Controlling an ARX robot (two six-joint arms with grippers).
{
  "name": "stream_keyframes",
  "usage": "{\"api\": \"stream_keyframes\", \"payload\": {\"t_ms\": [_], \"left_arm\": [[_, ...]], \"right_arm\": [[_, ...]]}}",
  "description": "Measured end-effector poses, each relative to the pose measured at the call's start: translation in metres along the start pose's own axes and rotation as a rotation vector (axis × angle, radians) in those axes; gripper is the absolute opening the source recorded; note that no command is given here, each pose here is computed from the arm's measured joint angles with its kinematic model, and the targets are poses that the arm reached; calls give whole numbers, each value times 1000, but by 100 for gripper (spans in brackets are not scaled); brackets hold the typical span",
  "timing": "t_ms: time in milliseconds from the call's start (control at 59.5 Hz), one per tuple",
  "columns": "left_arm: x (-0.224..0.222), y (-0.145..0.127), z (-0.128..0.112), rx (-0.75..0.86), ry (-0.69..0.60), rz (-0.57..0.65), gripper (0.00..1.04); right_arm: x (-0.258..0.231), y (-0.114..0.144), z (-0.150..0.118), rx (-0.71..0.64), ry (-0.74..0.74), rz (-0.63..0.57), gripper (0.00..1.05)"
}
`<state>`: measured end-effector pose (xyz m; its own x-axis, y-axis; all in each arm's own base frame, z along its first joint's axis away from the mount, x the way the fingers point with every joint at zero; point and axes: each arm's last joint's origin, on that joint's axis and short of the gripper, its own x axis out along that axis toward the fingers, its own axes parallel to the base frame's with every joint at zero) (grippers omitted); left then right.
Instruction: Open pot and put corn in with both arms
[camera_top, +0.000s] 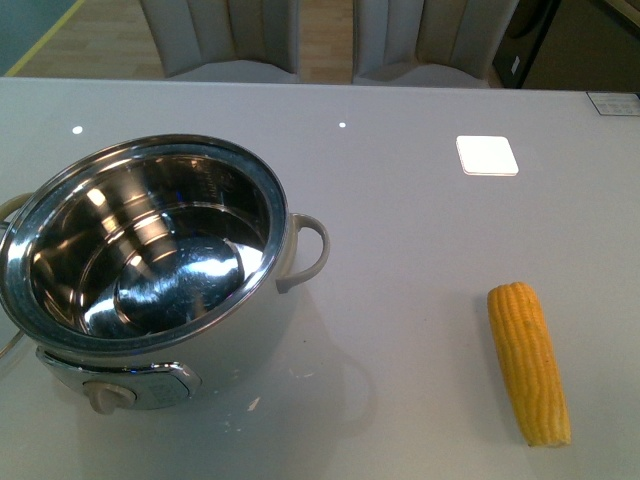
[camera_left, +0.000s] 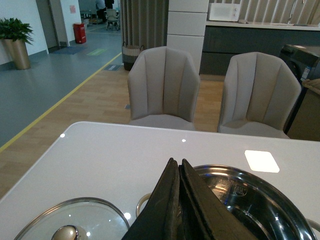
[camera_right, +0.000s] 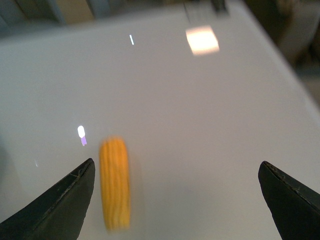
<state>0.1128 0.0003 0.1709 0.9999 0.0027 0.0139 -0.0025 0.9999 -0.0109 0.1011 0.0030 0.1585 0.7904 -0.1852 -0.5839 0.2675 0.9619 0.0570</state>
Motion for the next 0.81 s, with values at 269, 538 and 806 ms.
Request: {"api": "stream_keyframes", "payload": {"t_ms": [269,538,806], "left_arm": [[-4,0,0,0,1,0,4],[-15,0,-3,0,7,0,4],[-15,0,-3,0,6,0,4]], "right_arm": [[17,10,10,37,47,8,96],[48,38,25,-16,106,55,96],[85,66,32,-67,190,67,96]]}}
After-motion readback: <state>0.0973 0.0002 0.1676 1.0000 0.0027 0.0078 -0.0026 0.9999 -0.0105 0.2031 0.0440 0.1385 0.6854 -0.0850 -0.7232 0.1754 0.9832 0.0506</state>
